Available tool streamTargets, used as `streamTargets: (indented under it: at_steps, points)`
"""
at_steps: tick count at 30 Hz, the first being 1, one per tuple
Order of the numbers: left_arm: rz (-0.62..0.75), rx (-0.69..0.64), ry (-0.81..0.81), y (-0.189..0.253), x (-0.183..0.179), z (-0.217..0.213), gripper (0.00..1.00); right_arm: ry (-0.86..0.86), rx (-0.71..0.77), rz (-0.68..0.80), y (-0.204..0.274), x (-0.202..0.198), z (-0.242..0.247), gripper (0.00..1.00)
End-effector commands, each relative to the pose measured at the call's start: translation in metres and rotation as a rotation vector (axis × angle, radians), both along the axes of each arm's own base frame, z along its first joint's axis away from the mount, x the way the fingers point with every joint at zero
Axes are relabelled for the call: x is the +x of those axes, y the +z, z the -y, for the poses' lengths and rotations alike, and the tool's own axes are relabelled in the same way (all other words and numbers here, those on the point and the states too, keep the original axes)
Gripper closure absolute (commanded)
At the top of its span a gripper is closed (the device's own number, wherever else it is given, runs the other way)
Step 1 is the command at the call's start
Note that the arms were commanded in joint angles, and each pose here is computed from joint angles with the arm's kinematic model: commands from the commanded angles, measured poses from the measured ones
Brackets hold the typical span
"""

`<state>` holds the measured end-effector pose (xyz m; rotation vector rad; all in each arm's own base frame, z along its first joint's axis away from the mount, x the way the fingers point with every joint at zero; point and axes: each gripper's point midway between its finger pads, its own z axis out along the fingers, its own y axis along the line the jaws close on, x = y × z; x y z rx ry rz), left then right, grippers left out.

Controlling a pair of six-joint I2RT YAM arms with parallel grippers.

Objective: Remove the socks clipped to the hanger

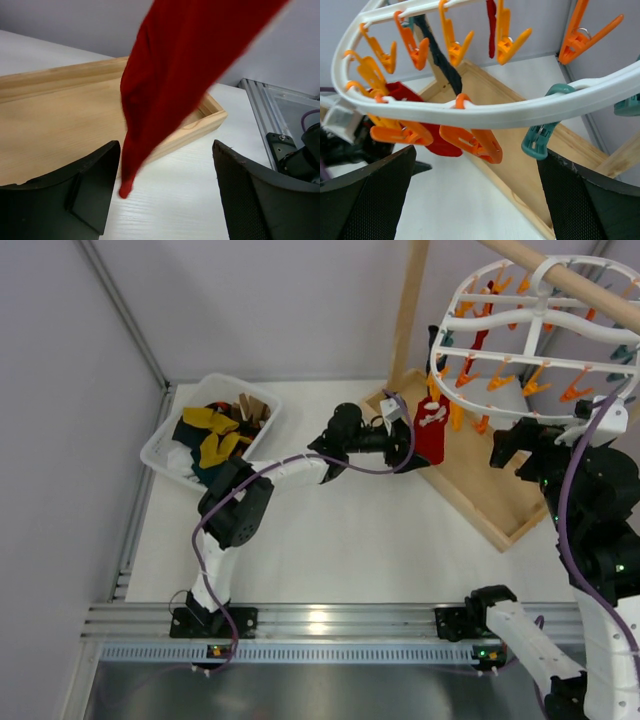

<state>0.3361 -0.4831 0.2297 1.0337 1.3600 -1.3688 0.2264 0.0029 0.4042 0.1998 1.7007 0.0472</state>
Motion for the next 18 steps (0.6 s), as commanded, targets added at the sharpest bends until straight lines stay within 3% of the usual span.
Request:
streamTargets:
  at_steps: [1,2,4,11,13,15,18]
  points:
    - [0.063,-0.060,-0.003,0.018,0.006,0.010,0.24,0.094,0.040,0.038,0.017,-0.018,-0.014,0.01]
    - [0.065,-0.059,0.005,0.017,0.007,0.010,0.39,0.108,0.044,0.050,0.020,-0.023,-0.016,0.01]
    - [0.066,-0.066,0.039,0.020,0.014,0.010,0.51,0.129,0.047,0.046,0.020,-0.026,-0.019,0.01]
    - [0.054,-0.090,0.062,0.035,0.015,0.011,0.55,0.181,0.066,0.086,0.029,-0.040,-0.026,0.01]
    - [0.052,-0.090,0.082,0.035,0.014,0.014,0.63,0.229,0.079,0.088,0.029,-0.040,-0.035,0.00]
    - [0.044,-0.091,0.112,0.036,0.013,0.014,0.81,0.328,0.100,0.105,0.032,-0.044,-0.053,0.01]
    - [-0.010,-0.091,0.179,0.033,0.010,0.014,0.91,0.454,0.127,0.136,0.039,-0.050,-0.074,0.01]
